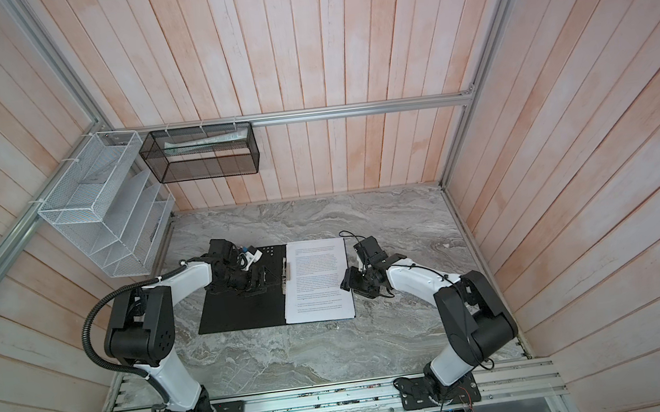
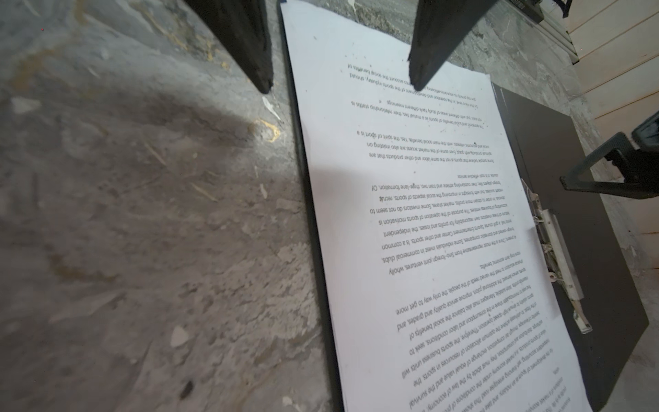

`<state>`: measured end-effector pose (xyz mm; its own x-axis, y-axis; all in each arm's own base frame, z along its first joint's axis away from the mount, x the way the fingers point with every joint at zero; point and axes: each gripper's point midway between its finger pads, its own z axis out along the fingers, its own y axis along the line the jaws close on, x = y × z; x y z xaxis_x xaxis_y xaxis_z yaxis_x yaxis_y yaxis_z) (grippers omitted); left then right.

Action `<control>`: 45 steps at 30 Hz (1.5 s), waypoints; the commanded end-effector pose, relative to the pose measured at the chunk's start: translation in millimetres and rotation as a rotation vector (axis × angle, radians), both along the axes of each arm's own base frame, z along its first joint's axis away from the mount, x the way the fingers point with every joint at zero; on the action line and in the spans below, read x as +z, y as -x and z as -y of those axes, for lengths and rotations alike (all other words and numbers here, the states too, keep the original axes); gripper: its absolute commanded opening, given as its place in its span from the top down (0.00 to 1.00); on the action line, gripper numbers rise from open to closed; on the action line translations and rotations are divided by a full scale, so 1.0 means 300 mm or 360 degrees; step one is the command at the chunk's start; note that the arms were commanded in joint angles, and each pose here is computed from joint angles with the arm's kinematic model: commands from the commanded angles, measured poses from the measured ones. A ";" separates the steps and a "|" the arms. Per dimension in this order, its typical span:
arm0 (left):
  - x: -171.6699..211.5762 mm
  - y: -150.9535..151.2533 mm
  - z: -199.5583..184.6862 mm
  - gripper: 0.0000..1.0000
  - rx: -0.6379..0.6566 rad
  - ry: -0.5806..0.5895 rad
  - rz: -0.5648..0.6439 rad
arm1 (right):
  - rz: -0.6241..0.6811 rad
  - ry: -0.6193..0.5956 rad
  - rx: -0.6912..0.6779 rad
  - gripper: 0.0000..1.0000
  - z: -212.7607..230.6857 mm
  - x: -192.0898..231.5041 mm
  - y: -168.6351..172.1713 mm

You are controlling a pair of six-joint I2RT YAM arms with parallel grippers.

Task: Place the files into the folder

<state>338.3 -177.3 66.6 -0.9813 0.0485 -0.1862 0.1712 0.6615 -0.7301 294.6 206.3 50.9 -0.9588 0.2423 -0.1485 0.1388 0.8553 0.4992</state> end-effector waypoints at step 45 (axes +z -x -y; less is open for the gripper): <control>0.173 -0.735 0.270 0.14 -0.0248 -0.0222 0.0792 | 0.0237 -0.0148 0.0724 0.43 -0.498 0.181 0.307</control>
<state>565.3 -247.5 132.1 -0.7474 0.2010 -0.6333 0.5689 0.6859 -0.4538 197.4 347.1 116.5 -0.9375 -0.2033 -0.2823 -0.3368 0.7340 0.5897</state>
